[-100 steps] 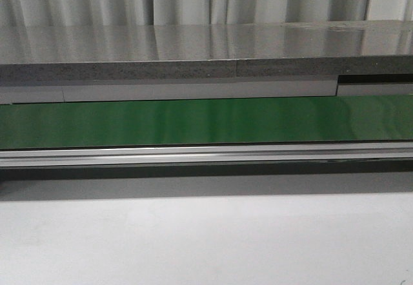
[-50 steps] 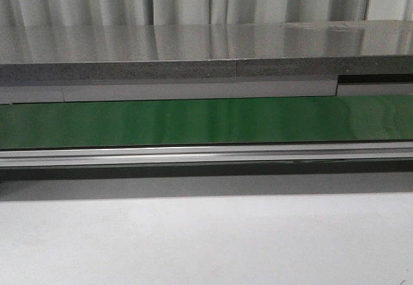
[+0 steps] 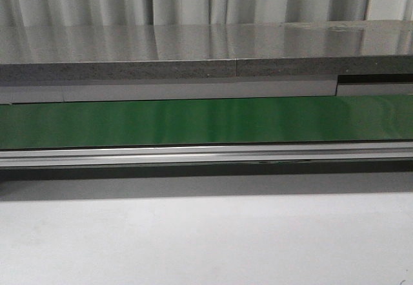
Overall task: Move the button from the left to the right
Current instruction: 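Close the left gripper on the button and lift it from the tray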
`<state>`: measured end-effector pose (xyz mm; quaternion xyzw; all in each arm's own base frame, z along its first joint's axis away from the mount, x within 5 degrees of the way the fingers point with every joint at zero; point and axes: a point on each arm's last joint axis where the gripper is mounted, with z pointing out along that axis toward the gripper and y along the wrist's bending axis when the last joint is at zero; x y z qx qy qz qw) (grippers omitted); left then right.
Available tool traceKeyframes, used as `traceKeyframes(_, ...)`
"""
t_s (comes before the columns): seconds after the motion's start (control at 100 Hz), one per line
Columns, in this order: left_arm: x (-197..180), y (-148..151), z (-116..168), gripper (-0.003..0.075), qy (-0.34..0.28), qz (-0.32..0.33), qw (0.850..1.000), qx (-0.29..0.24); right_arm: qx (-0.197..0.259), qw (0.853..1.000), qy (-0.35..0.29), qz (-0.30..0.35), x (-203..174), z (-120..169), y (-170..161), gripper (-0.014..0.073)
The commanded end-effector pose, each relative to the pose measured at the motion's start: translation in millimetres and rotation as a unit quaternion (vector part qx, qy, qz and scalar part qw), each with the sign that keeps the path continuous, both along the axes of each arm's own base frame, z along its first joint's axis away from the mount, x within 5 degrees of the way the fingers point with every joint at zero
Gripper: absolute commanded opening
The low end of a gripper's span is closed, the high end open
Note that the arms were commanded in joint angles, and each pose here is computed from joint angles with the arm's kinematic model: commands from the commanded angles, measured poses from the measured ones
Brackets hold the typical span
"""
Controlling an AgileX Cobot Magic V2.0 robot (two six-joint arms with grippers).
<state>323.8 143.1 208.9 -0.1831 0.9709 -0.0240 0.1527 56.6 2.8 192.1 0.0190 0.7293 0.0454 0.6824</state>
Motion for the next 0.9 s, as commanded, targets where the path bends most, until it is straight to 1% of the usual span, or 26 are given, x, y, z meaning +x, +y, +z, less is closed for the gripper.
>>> traceKeyframes(0.0,4.2,2.0,23.0,0.0618,-0.05,0.007,0.999,0.016,0.0,0.998,-0.061,-0.003,-2.2,14.7,-0.8,-0.0067)
traceKeyframes(0.11,5.9,2.9,19.6,0.0618,-0.048,0.008,0.999,0.015,0.0,0.998,-0.061,-0.003,-2.2,14.7,-0.8,-0.0067)
traceKeyframes(0.29,12.8,4.2,2.3,0.0618,-0.012,0.008,1.0,-0.014,0.0,0.998,-0.061,-0.003,-2.2,14.7,-0.8,-0.0067)
traceKeyframes(0.62,15.1,5.7,-2.6,0.0618,-0.013,0.009,1.0,-0.012,0.0,0.998,-0.061,-0.003,-2.2,14.7,-0.8,-0.0067)
traceKeyframes(0.89,18.0,6.8,-29.1,0.0617,0.026,0.008,0.999,-0.031,0.0,0.998,-0.061,-0.003,-2.2,14.7,-0.8,-0.0067)
